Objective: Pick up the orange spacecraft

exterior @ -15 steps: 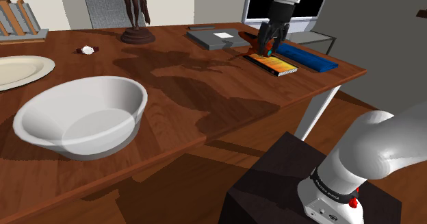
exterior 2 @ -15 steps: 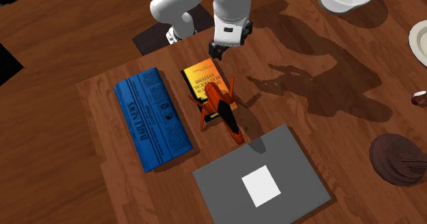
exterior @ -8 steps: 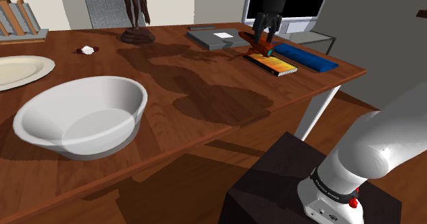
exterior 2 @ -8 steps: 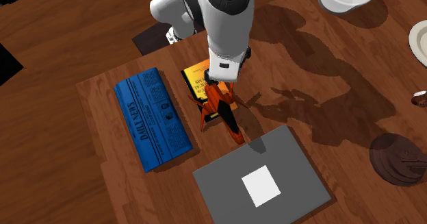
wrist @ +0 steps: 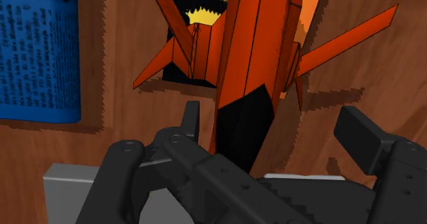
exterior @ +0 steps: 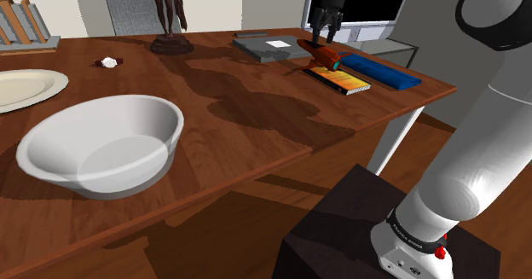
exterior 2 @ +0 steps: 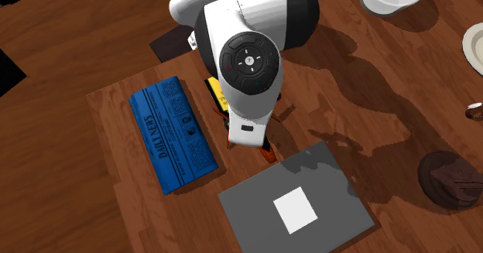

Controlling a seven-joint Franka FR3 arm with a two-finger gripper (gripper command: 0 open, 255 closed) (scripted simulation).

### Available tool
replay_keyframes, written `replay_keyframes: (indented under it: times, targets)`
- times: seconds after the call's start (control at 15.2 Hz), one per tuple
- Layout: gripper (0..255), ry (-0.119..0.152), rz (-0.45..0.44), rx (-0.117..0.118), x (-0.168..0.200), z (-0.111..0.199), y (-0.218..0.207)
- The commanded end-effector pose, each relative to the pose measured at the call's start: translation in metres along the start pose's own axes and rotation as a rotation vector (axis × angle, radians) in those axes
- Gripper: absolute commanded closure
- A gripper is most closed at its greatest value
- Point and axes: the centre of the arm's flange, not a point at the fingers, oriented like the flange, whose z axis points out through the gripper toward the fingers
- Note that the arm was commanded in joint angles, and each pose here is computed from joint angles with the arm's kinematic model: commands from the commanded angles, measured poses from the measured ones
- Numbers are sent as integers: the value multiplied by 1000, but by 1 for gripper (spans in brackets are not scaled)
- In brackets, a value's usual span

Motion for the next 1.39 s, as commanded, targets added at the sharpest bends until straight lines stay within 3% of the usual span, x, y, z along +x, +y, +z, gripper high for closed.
replay_keyframes:
  times: [0.0,0.53,0.59,1.32]
  targets:
    - [0,-2,-2,1,7,2,5]
    - [0,-2,-2,1,8,36,10]
    - [255,-2,-2,1,8,36,9]
    - [255,-2,-2,1,8,26,8]
